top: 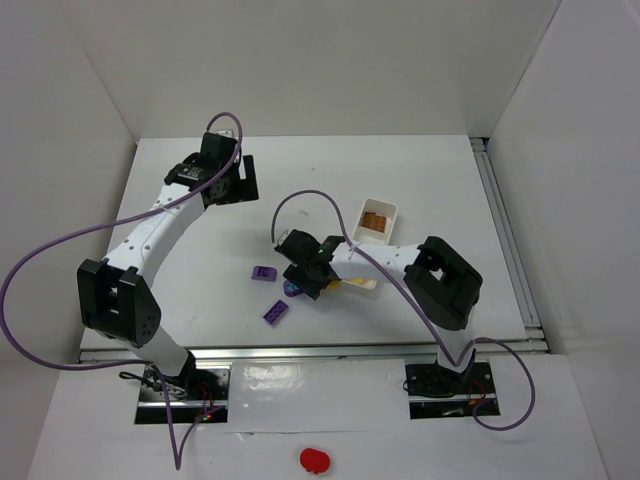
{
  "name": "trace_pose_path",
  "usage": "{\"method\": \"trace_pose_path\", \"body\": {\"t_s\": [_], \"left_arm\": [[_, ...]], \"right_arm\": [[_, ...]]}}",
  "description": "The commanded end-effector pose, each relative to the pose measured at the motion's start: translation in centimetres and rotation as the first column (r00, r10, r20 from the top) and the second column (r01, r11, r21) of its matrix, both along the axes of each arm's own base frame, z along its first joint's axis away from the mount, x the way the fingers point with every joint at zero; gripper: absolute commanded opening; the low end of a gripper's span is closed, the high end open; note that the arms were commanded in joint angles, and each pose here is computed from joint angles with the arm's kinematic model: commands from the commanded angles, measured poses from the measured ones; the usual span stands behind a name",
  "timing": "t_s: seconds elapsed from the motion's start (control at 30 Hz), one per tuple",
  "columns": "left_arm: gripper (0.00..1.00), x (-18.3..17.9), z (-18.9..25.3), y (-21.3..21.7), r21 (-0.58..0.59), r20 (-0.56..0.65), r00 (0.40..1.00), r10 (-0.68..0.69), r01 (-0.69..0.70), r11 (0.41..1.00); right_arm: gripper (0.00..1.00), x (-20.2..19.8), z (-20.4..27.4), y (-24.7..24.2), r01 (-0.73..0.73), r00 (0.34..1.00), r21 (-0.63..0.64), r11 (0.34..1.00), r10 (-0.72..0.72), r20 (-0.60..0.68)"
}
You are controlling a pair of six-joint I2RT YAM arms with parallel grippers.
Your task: Sort the legos into containers by color
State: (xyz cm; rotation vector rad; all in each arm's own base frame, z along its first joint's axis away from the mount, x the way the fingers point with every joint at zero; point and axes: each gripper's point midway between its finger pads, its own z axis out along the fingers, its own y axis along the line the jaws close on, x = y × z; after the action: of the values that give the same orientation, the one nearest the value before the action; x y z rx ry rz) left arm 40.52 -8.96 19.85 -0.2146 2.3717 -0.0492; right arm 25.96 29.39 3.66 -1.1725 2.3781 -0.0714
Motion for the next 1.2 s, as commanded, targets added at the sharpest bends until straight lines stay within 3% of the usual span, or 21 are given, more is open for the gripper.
{"method": "trace_pose_path", "body": {"t_s": [0.0, 0.27, 0.5, 0.6, 0.73, 0.97, 1.17], "left_arm": [[1.0, 0.2, 1.9, 0.1, 0.0, 0.049, 0.999, -0.002, 0.002, 1.0], [1.0, 0.0, 1.5, 0.2, 0.003, 0.04, 0.999, -0.002, 0.002, 1.0], [1.0, 0.0, 1.5, 0.0, -0.004, 0.038, 0.999, -0.008, 0.009, 1.0], [1.0, 0.0, 1.5, 0.0, -0.004, 0.038, 0.999, -0.008, 0.009, 1.0], [1.0, 0.2, 1.5, -0.1, -0.004, 0.038, 0.999, -0.008, 0.009, 1.0], [1.0, 0.5, 1.5, -0.1, -0.004, 0.039, 0.999, -0.008, 0.009, 1.0], [1.0, 0.7, 1.5, -0.4, -0.01, 0.036, 0.999, -0.015, 0.015, 1.0]], "right_arm": [[0.75, 1.8, -0.2, 1.0, -0.003, 0.998, 0.006, 1.0, 0.002, 0.058], [0.66, 3.0, -0.7, 0.7, 0.024, 0.998, 0.041, 0.999, -0.026, 0.048], [0.42, 3.5, -0.6, 0.9, 0.038, 0.998, 0.058, 0.998, -0.04, 0.042], [0.33, 4.3, 2.5, 2.1, 0.041, 0.995, 0.13, 0.991, -0.052, 0.087], [0.33, 5.3, 8.1, 3.6, 0.046, 0.982, 0.274, 0.961, -0.094, 0.164], [0.32, 6.4, 14.5, 1.7, 0.137, 0.927, 0.377, 0.916, -0.253, 0.276], [0.32, 4.7, 14.4, -3.3, 0.288, 0.869, 0.367, 0.885, -0.403, 0.288]]}}
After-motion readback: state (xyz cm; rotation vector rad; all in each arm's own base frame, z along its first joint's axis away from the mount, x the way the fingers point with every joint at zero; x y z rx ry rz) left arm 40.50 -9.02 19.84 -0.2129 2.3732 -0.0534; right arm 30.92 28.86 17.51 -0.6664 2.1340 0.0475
